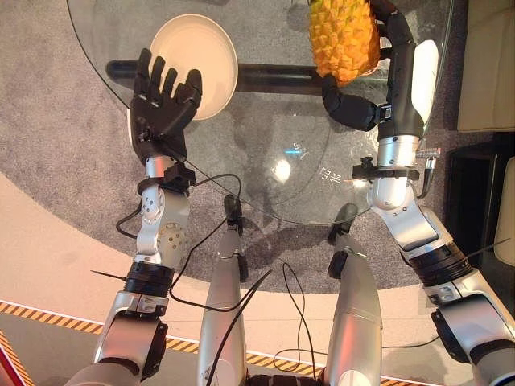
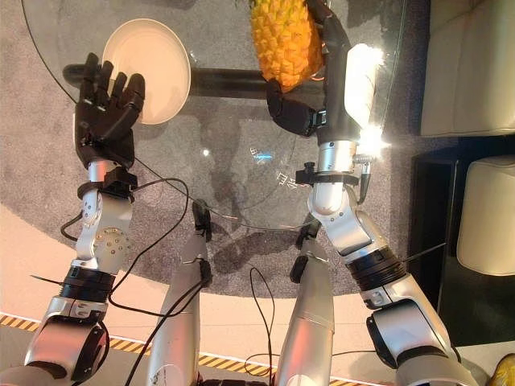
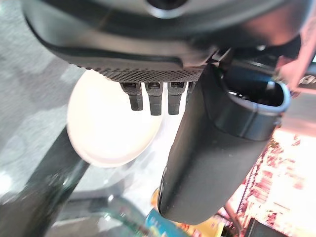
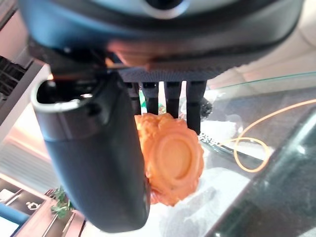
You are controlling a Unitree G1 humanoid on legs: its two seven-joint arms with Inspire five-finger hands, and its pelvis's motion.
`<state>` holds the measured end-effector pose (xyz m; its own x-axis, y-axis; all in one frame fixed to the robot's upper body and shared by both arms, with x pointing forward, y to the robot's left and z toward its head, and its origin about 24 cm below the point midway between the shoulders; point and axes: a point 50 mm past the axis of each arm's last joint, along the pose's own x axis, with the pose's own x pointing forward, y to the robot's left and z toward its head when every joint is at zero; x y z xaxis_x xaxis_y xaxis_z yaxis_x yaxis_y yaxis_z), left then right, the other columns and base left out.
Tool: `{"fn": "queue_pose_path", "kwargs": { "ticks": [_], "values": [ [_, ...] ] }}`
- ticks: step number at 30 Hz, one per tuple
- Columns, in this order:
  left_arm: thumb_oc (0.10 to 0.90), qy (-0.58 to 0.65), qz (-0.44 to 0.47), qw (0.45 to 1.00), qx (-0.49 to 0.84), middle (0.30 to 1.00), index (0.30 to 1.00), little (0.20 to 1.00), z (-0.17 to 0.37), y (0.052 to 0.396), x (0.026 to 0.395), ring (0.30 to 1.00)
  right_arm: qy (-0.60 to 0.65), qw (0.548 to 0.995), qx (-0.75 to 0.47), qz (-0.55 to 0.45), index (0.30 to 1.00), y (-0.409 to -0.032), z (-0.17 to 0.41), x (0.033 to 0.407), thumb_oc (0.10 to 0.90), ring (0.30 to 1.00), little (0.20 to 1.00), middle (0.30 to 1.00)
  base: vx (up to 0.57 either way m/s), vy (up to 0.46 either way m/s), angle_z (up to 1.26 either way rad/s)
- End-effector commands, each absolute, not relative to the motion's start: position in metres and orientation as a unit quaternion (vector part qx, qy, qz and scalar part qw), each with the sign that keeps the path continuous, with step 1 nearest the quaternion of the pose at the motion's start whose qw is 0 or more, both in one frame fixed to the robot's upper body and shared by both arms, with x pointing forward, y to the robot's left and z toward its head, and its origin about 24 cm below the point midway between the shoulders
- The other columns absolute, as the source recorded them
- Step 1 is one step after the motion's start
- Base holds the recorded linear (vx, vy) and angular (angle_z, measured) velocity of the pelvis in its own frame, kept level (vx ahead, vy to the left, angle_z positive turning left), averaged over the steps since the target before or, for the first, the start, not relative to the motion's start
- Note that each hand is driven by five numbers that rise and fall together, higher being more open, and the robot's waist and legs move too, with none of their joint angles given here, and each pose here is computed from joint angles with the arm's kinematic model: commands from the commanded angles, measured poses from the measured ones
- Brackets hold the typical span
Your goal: Pick up the fruit to the plate
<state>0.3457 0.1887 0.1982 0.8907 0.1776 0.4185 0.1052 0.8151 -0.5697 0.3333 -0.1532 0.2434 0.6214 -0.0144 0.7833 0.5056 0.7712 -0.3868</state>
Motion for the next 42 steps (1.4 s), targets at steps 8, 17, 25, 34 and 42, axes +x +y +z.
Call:
{"fn": "queue_pose_path", "kwargs": {
  "ticks": [8,17,25,34,42],
  "values": [
    [0.8,-0.316,-0.103,0.892,-0.305,0.9,0.9,0.9,0.252,0.17,0.331,0.9,-0.605,0.744,-0.275,-0.068,0.3,-0.117,0.312,0.283,0.1,0.3,0.2,0.3,0.0,0.0,0.0],
    [0.8,-0.3,-0.142,0.882,-0.335,0.9,0.9,0.9,0.251,0.16,0.331,0.9,-0.603,0.745,-0.285,-0.031,0.3,-0.107,0.308,0.281,0.1,0.3,0.2,0.3,0.0,0.0,0.0],
    [0.8,-0.307,-0.162,0.882,-0.318,0.9,0.9,0.9,0.253,0.155,0.328,0.9,-0.606,0.737,-0.298,0.008,0.3,-0.097,0.306,0.277,0.1,0.3,0.2,0.3,0.0,0.0,0.0],
    [0.8,-0.296,-0.176,0.88,-0.328,0.9,0.9,0.9,0.255,0.15,0.328,0.9,-0.612,0.728,-0.304,0.047,0.3,-0.085,0.307,0.271,0.1,0.3,0.2,0.3,0.0,0.0,0.0],
    [0.8,-0.29,-0.193,0.871,-0.347,0.9,0.9,0.9,0.254,0.145,0.327,0.9,-0.614,0.722,-0.309,0.078,0.3,-0.076,0.306,0.266,0.1,0.3,0.2,0.3,0.0,0.0,0.0]
  ]
}}
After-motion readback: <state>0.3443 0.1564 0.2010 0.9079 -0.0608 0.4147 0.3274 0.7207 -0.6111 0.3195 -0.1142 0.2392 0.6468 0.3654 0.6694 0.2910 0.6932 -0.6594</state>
